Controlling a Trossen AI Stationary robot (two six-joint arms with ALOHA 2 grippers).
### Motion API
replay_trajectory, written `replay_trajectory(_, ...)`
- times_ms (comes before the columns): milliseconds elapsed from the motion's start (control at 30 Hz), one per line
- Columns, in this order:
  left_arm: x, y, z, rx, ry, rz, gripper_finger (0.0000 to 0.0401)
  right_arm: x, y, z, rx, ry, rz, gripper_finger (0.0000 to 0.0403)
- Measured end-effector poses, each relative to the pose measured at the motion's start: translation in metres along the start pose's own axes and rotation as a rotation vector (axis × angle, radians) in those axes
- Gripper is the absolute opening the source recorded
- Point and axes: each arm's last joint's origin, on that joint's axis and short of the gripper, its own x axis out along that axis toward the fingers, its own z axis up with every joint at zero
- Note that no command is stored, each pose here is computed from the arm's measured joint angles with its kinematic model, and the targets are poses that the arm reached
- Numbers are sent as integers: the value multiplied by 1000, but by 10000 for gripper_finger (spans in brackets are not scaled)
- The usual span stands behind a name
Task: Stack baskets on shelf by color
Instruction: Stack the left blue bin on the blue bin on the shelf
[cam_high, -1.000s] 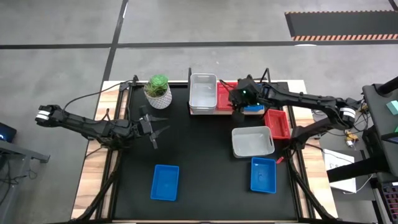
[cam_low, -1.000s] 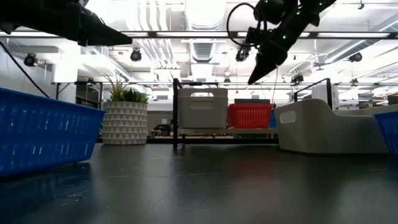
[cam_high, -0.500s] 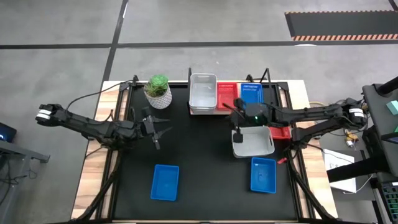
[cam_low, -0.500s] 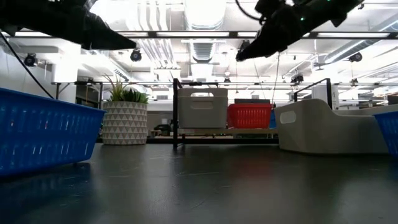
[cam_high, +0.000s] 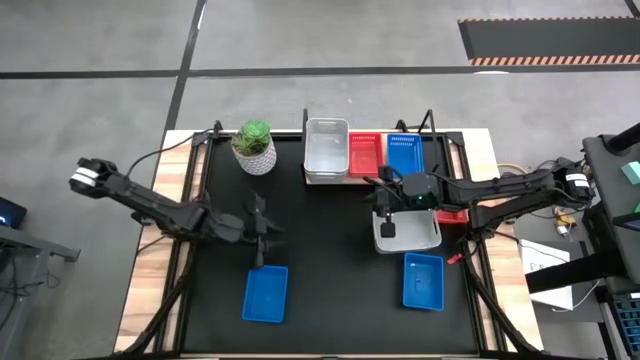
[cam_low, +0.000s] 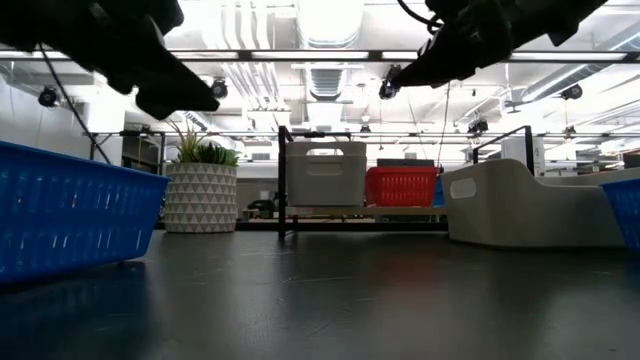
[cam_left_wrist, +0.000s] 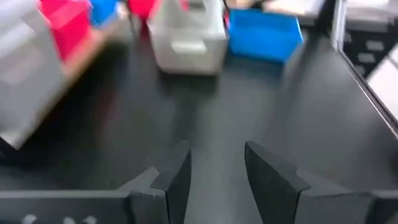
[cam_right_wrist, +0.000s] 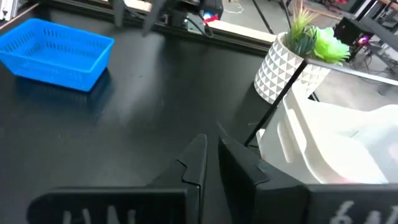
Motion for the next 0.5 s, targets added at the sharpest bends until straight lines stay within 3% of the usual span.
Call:
replay_trajectory(300,12,-32,9,-27,477,53,134,1,2,-7,3,14,4,34)
replay_trajectory(500,15,-36,11,-38,549,22,134,1,3,-11,21,26,6,34)
